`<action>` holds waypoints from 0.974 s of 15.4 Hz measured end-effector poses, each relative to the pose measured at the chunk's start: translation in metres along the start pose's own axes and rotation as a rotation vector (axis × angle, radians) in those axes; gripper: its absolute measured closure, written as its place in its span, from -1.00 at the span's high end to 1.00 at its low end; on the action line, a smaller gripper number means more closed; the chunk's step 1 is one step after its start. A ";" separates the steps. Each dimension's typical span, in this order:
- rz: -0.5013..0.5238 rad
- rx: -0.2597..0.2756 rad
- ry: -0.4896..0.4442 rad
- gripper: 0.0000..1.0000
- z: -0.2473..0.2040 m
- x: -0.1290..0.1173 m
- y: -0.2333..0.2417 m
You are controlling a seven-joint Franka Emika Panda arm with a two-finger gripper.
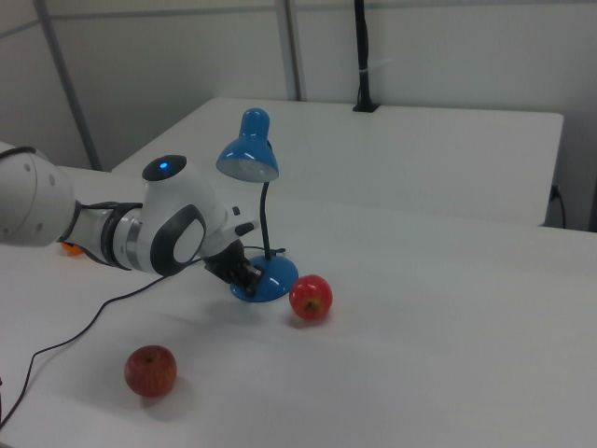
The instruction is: Turn off lamp
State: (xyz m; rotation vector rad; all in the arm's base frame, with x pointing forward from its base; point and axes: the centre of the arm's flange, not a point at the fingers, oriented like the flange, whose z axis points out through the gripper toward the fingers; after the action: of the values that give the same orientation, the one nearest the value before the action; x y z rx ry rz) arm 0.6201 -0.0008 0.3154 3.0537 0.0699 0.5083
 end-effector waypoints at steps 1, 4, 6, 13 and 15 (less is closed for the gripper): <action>0.001 -0.001 -0.009 -0.98 0.001 -0.001 0.001; 0.002 -0.003 -0.050 -0.98 0.000 -0.004 0.002; 0.000 -0.008 -0.096 -0.98 -0.010 -0.005 0.002; -0.016 -0.031 -0.259 -0.98 -0.120 0.002 -0.008; -0.024 -0.036 -0.294 -0.98 -0.156 0.008 -0.013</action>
State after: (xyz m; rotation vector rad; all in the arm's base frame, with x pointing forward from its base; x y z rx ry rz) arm 0.5767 0.0188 0.4645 3.0491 0.0844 0.0558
